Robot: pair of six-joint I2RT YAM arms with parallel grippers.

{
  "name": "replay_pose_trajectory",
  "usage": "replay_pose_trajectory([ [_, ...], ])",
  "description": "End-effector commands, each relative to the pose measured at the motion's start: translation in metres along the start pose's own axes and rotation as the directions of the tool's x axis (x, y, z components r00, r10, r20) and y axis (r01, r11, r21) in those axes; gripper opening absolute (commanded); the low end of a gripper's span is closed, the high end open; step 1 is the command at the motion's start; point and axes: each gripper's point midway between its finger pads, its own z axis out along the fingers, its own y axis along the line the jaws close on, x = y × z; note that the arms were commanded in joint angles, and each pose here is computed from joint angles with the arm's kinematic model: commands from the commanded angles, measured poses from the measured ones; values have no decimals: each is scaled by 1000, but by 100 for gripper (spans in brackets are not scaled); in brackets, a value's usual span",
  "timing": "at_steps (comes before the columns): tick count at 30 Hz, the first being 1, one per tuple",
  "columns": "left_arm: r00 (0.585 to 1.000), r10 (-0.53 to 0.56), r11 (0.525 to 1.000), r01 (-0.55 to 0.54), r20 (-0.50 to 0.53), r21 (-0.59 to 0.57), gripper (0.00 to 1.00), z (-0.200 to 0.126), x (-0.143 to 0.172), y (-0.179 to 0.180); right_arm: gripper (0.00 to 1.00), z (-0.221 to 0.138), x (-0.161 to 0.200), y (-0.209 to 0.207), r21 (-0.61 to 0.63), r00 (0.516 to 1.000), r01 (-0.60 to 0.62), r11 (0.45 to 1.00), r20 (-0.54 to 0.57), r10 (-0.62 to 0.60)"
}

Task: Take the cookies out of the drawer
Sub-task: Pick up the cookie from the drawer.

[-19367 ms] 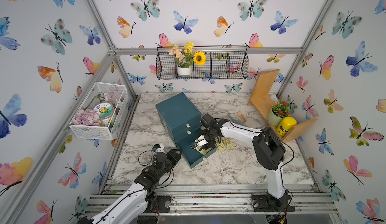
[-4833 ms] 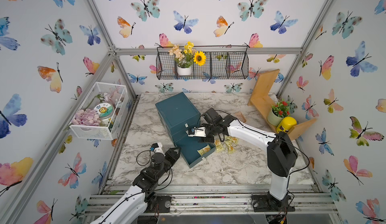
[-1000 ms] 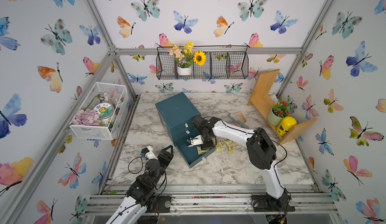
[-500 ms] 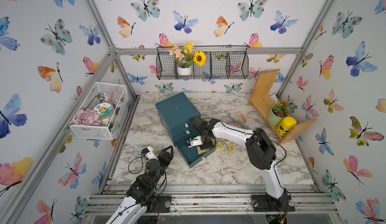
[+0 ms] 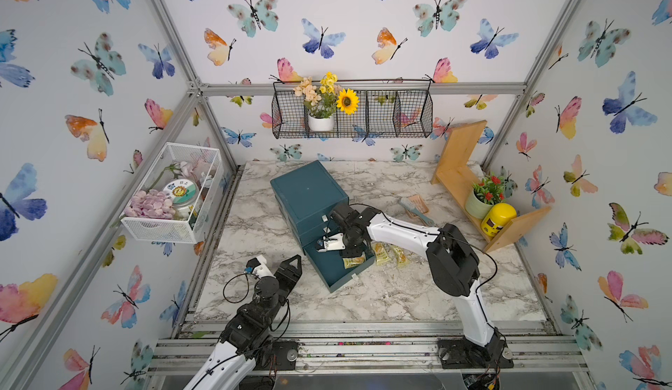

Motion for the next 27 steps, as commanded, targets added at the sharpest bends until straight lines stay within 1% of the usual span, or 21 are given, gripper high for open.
replay_pose_trajectory([
  [1,1000,16,999,-16,-6,36,67,-3,-3,-16,42,-19,-9,7,-31,1000,-5,999,31,5],
  [3,1000,18,999,-18,-6,39,67,-2,-3,-16,46,-22,-2,17,-69,1000,-12,998,11,12],
  [6,1000,16,999,-16,-10,41,67,-2,-2,-16,50,-22,1,27,-108,999,-41,993,5,42],
  [13,1000,17,999,-16,-20,47,67,-3,-1,-17,52,-7,12,36,-165,996,-76,983,-67,66],
  [15,1000,18,999,-17,-20,47,67,-3,-1,-17,52,-2,16,36,-164,994,-83,983,-89,69],
  [20,1000,17,999,-16,-19,50,67,-3,0,-17,55,4,19,40,-179,992,-88,980,-102,70],
  [27,1000,12,999,-12,-18,48,67,-3,0,-16,56,12,25,47,-206,990,-95,974,-126,70],
])
